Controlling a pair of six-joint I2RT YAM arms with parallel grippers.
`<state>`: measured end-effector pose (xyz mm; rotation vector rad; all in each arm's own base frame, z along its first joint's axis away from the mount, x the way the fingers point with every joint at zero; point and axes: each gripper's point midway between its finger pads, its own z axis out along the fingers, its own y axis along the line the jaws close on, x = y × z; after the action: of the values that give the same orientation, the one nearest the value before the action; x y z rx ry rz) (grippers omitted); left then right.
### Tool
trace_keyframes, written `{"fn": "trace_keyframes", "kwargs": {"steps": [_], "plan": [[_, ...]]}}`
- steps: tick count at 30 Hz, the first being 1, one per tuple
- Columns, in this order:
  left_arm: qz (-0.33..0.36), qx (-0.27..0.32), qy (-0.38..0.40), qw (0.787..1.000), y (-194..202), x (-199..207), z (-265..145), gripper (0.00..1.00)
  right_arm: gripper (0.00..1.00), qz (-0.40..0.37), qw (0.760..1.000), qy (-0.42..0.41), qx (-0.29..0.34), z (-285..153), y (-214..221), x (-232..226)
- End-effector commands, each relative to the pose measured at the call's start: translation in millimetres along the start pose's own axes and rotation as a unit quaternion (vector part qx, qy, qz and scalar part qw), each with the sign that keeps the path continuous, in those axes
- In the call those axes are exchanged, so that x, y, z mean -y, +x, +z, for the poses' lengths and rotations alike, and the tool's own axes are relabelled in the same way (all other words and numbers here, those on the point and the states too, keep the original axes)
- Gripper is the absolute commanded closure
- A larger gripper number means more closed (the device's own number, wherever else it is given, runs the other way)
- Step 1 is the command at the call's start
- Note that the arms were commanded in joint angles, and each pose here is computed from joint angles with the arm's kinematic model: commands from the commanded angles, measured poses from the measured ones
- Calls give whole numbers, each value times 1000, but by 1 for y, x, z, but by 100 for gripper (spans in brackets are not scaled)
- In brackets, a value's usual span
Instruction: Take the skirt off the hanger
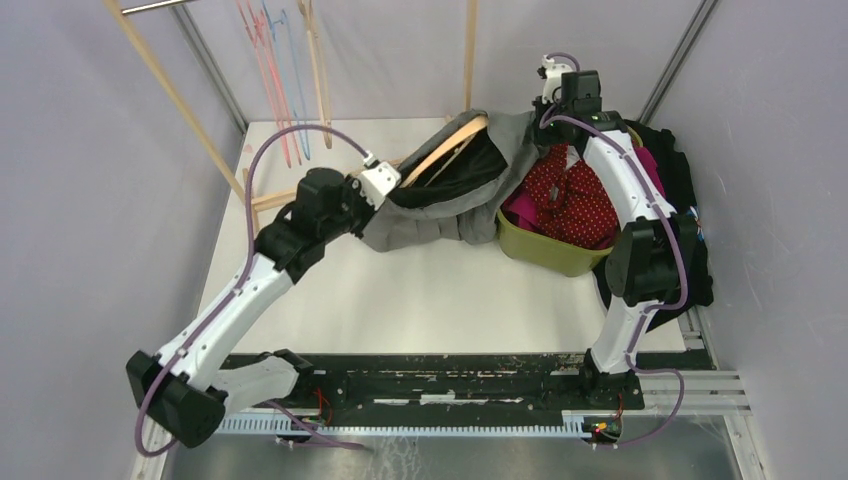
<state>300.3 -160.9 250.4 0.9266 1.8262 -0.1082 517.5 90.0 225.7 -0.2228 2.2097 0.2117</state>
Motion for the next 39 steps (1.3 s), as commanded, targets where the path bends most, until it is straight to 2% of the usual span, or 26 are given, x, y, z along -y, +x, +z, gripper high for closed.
{"fn": "trace_keyframes", "kwargs": {"steps": [1,5,8,10,12,14,21,25,29,33,36,39], "plan": [[-19,113,-59,992,-93,-47,17,97,99,8,998,-18,57,-14,-26,-29],[-4,181,-45,982,-178,-69,31,97,99,1,997,-61,55,-24,-16,-75],[-1,242,-41,969,-235,-80,15,97,99,-22,995,-82,49,-26,-4,-102],[-8,277,-29,960,-258,-79,-5,97,99,-31,995,-81,46,-25,1,-105],[-11,290,-18,957,-259,-73,-22,97,99,-37,996,-63,50,-27,-4,-93],[-18,277,-22,961,-241,-69,-31,97,99,-25,997,-47,61,-32,-17,-75],[-27,155,-46,986,-141,-52,-47,97,99,-14,997,12,79,-42,-39,-16],[-28,134,-73,988,-117,-54,-70,97,99,-6,996,34,79,-42,-39,8],[-36,145,-88,985,-119,-58,-88,97,99,-2,997,23,74,-30,-36,6],[-49,185,-110,975,-135,-67,-98,97,99,21,997,-12,71,-20,-35,-11],[-49,238,-127,962,-165,-79,-94,97,99,8,997,-43,64,-18,-29,-48],[-42,289,-128,948,-210,-92,-75,97,99,-6,994,-97,51,-22,-10,-105]]}}
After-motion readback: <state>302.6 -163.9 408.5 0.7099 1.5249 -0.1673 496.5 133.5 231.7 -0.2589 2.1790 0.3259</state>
